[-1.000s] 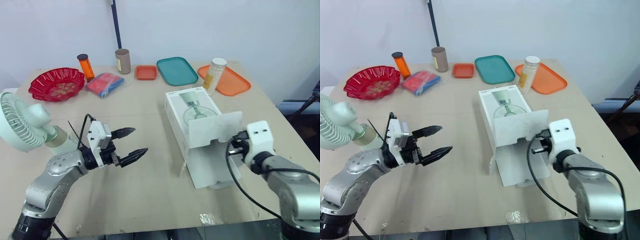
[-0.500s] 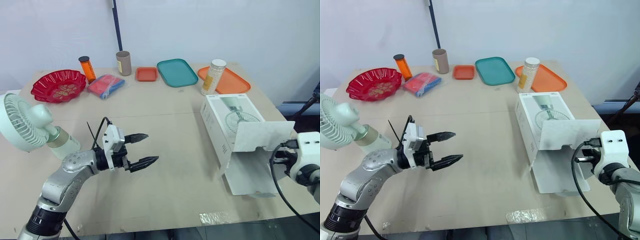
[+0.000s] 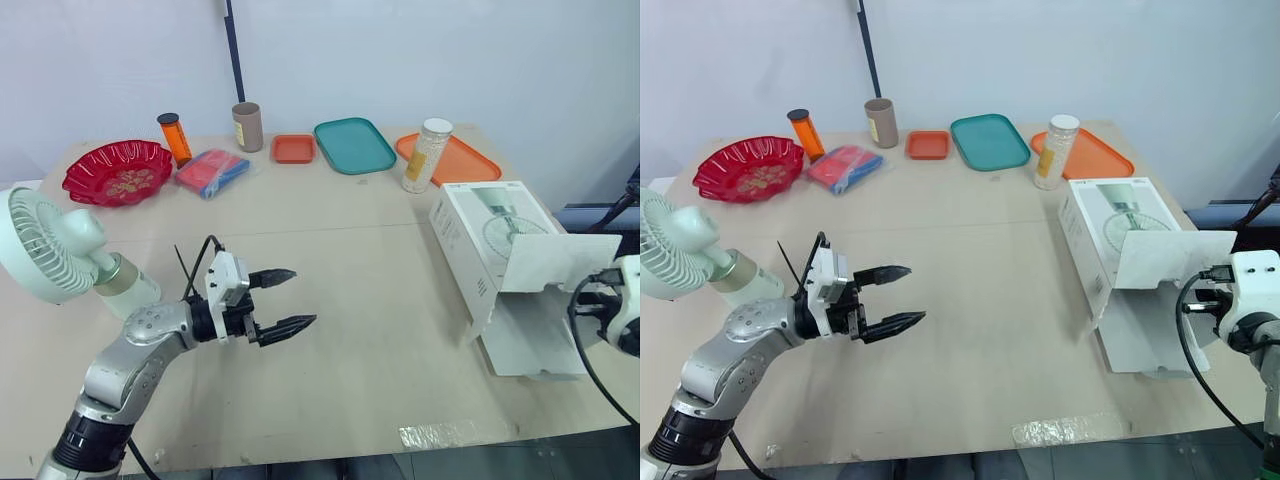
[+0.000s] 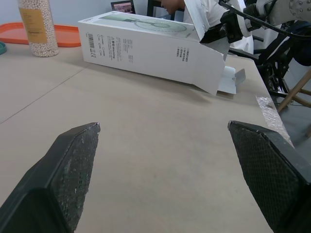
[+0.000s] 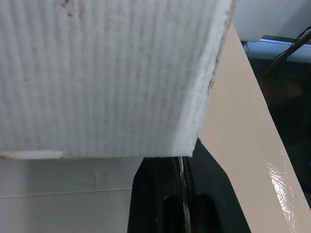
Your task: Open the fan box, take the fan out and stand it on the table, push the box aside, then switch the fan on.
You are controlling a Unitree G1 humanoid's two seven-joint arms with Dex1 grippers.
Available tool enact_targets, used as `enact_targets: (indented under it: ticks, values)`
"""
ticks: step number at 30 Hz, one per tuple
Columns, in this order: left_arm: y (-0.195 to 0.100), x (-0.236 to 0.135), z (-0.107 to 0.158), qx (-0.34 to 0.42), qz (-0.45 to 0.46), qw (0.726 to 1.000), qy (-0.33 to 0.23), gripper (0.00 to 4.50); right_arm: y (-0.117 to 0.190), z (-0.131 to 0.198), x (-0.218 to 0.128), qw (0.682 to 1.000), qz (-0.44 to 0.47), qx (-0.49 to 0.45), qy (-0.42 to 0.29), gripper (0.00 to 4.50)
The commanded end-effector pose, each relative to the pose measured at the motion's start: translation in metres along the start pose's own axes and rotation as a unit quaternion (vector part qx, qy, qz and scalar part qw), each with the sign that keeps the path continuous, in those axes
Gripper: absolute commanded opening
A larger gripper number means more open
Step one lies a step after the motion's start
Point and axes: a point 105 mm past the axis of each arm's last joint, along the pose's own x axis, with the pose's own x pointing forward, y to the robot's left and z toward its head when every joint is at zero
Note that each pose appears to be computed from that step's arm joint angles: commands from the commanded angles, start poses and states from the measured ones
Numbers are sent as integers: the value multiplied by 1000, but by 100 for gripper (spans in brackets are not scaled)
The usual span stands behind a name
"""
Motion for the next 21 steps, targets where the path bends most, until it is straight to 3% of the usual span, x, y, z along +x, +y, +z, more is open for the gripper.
enact_targets:
  ticks: [1, 7, 8, 21]
  values:
    - [0, -1, 7, 15, 3, 1000, -13, 450, -6, 15, -6, 999, -22, -25, -22, 131]
    - [0, -2, 6, 16, 6, 1000, -12, 450, -1, 29, -19, 997, -24, -63, -49, 432]
    - [0, -2, 6, 16, 6, 1000, -12, 450, 0, 31, -22, 996, -21, -67, -52, 447]
    - [-4, -1, 1, 5, 4, 1000, -14, 450, 16, 30, -85, 991, 6, -129, -28, 447]
